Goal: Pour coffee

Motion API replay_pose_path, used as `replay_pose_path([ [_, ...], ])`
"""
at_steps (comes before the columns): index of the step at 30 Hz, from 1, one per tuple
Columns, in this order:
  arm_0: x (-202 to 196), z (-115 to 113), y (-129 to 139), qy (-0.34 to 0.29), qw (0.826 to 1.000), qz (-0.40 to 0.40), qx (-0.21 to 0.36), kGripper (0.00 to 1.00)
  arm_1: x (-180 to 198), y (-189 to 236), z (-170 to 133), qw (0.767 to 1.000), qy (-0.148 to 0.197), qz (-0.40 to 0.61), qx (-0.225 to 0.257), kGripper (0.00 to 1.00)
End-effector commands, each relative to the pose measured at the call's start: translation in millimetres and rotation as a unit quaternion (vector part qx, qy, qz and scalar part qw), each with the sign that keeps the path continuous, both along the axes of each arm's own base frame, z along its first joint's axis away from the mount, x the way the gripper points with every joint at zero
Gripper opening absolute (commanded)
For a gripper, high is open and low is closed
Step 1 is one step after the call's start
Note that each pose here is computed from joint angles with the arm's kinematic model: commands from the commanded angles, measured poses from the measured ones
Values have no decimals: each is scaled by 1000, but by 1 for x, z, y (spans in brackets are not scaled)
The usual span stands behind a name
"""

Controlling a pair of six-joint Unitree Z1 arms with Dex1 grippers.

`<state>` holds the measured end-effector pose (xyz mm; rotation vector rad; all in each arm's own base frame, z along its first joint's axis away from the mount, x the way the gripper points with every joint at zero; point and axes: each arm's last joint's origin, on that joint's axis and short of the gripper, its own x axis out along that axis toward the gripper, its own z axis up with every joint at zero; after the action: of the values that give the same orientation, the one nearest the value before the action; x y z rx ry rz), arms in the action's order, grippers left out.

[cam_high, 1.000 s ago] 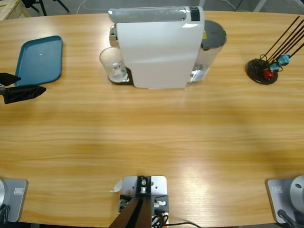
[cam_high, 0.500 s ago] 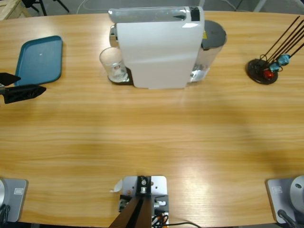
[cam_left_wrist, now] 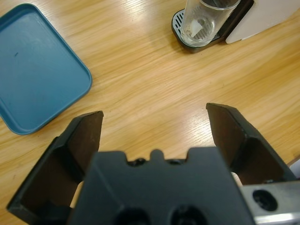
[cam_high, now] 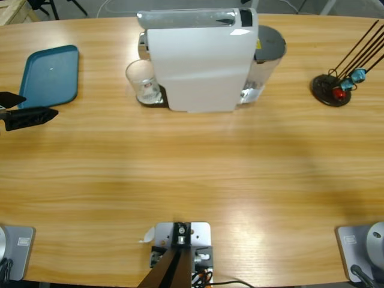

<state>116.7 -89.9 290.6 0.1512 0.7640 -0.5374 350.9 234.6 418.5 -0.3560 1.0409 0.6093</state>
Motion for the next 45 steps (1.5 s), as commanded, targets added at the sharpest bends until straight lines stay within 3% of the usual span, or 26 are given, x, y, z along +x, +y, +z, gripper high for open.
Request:
replay_pose_path([
  [1,-2,-11,2,17,1000,6,5,950,-1,7,-18,999,30,9,-21,0],
  [20,-1,-12,2,19,1000,5,6,950,-13,-1,-7,999,12,1,-37,0],
  [26,-1,-12,2,18,1000,5,6,954,-27,-13,38,998,-56,-13,-15,0],
  [27,-1,-12,2,18,1000,5,6,954,-30,-15,40,998,-53,-12,-15,37],
  [28,-1,-12,2,18,1000,5,6,954,-32,-15,38,999,-43,-10,-17,294],
  [29,-1,-12,2,18,1000,5,6,954,-32,-16,35,999,-34,-9,-21,479],
  [30,-1,-12,2,18,1000,5,6,954,-33,-16,32,999,-27,-7,-24,553],
  [34,-1,-11,1,18,1000,5,6,954,-39,-18,29,1000,-14,-6,-27,593],
  [36,-1,-11,1,18,1000,5,5,954,-40,-18,29,1000,-15,-6,-27,661],
  [37,-1,-11,1,17,1000,5,5,954,-40,-18,29,1000,-15,-6,-26,702],
  [40,-1,-12,2,18,1000,5,6,954,-39,-17,26,1000,-7,-5,-25,960],
  [45,-1,-12,2,18,1000,5,6,954,-40,-17,26,1000,-6,-4,-25,996],
])
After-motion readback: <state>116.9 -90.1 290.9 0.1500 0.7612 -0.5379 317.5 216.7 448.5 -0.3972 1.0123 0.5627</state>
